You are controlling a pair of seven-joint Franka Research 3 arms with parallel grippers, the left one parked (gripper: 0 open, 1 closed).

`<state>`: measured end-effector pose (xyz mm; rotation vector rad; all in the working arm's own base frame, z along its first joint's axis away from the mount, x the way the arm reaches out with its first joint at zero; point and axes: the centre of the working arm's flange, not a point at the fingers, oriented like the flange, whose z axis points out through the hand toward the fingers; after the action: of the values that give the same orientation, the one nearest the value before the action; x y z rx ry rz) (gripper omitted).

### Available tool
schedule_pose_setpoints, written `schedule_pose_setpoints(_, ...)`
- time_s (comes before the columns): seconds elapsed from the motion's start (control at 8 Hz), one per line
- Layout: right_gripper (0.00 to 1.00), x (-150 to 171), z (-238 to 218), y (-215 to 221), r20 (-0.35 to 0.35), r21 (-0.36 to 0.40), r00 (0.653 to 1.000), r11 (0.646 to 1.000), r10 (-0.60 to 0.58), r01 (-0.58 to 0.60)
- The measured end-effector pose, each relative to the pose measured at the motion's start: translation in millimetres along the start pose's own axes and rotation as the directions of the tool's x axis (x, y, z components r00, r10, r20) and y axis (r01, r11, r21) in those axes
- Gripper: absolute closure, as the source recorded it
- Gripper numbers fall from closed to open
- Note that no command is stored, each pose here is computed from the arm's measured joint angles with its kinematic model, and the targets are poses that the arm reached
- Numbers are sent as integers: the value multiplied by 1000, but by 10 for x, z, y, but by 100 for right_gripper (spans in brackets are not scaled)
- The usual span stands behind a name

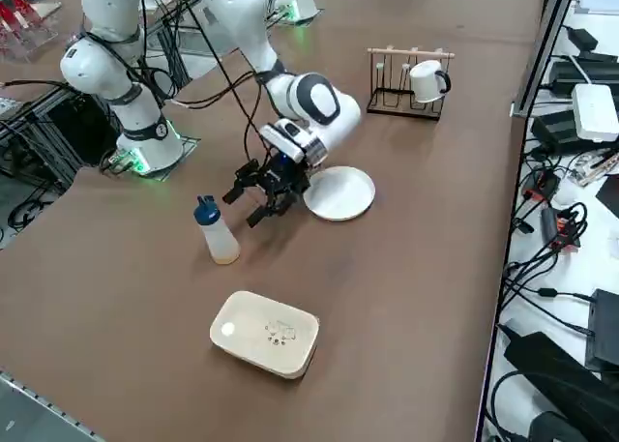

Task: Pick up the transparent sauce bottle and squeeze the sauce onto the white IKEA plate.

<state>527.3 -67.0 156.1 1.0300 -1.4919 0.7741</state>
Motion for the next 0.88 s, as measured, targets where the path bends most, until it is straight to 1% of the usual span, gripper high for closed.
schedule_pose_setpoints(0.25, 0, -195, 221, 8, -31, -26, 999, 999, 26, -27)
schedule_pose_setpoints(0.5, 0, -227, 310, 17, -46, -44, 998, 998, 43, -45)
schedule_pose_setpoints(0.88, 0, -273, 447, 89, -62, -66, 998, 997, 29, -33)
